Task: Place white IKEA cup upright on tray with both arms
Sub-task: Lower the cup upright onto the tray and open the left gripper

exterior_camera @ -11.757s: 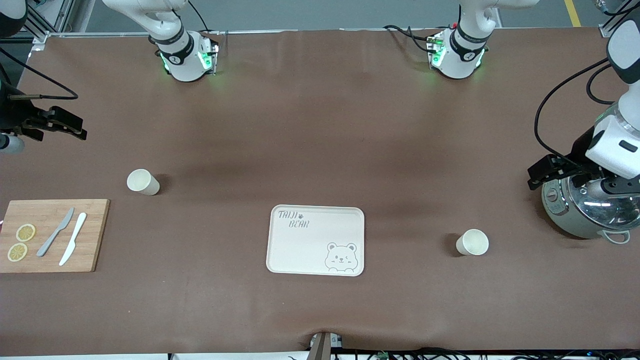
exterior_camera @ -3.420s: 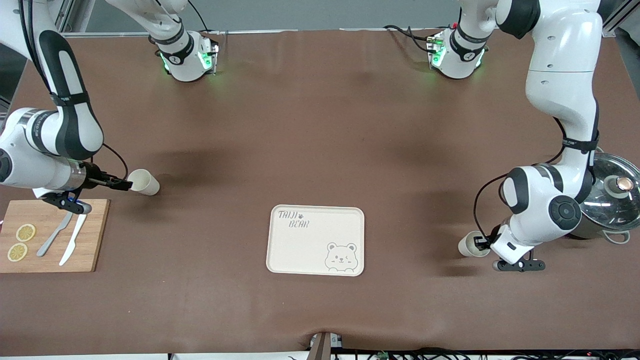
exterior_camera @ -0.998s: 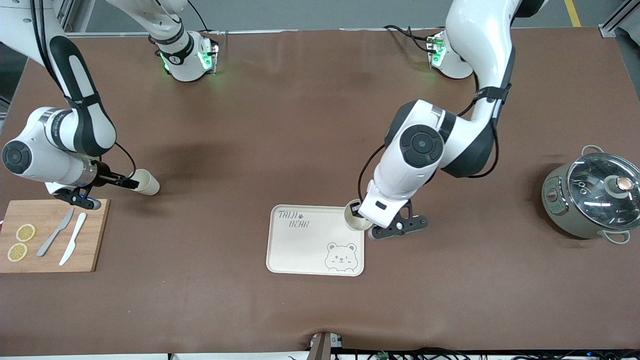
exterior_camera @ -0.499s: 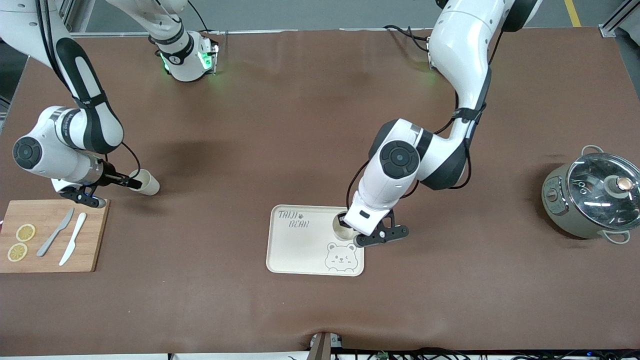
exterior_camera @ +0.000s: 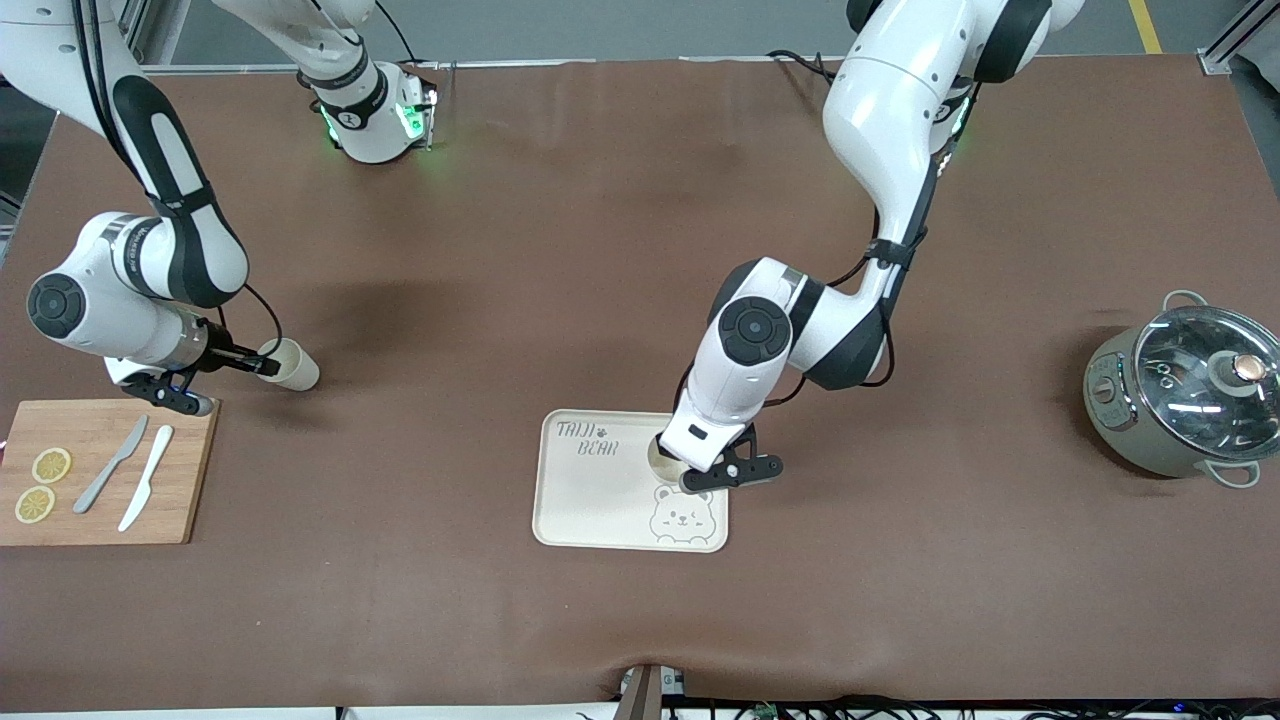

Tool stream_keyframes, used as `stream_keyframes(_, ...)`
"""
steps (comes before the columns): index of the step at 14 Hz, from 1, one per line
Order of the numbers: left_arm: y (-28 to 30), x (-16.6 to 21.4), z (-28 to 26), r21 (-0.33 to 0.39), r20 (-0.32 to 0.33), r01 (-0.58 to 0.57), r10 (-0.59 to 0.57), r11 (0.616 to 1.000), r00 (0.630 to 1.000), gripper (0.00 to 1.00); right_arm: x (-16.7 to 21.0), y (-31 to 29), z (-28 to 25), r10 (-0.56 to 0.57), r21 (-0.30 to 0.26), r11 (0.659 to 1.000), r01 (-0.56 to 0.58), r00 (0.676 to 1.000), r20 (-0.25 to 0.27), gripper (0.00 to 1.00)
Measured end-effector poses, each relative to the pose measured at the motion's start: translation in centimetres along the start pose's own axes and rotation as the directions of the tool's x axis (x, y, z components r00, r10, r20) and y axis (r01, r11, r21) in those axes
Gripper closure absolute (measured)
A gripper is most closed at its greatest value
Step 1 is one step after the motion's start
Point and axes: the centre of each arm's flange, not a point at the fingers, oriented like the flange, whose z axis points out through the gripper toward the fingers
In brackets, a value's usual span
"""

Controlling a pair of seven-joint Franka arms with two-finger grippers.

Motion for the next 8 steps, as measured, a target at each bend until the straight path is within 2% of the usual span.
stream_keyframes(2,-0.4,0.4,0.8,-0.002,-0.012,0.006,-0.006,1.000,1.000,0.96,0.0,0.0,0.0,0.000,0.000,1.000,0.000,1.000,0.001,0.81)
stream_keyframes(5,-0.7,0.3,2.3,0.001,-0.015,0.006,-0.006,1.000,1.000,0.96,0.0,0.0,0.0,0.000,0.001,1.000,0.000,1.000,0.001,0.81)
stream_keyframes(6,-0.8,0.2,2.9,0.005,-0.012,0.006,-0.006,1.000,1.000,0.96,0.0,0.0,0.0,0.000,0.001,1.000,0.000,1.000,0.001,0.84)
stream_keyframes(7,-1.0,0.1,3.5,0.007,-0.012,0.006,-0.006,1.000,1.000,0.96,0.0,0.0,0.0,0.001,0.002,1.000,-0.001,1.000,0.001,0.92)
stream_keyframes(8,-1.0,0.1,4.0,0.005,-0.016,0.006,-0.006,1.000,1.000,0.96,0.0,-0.1,-0.1,0.000,0.003,1.000,0.000,1.000,-0.001,0.92)
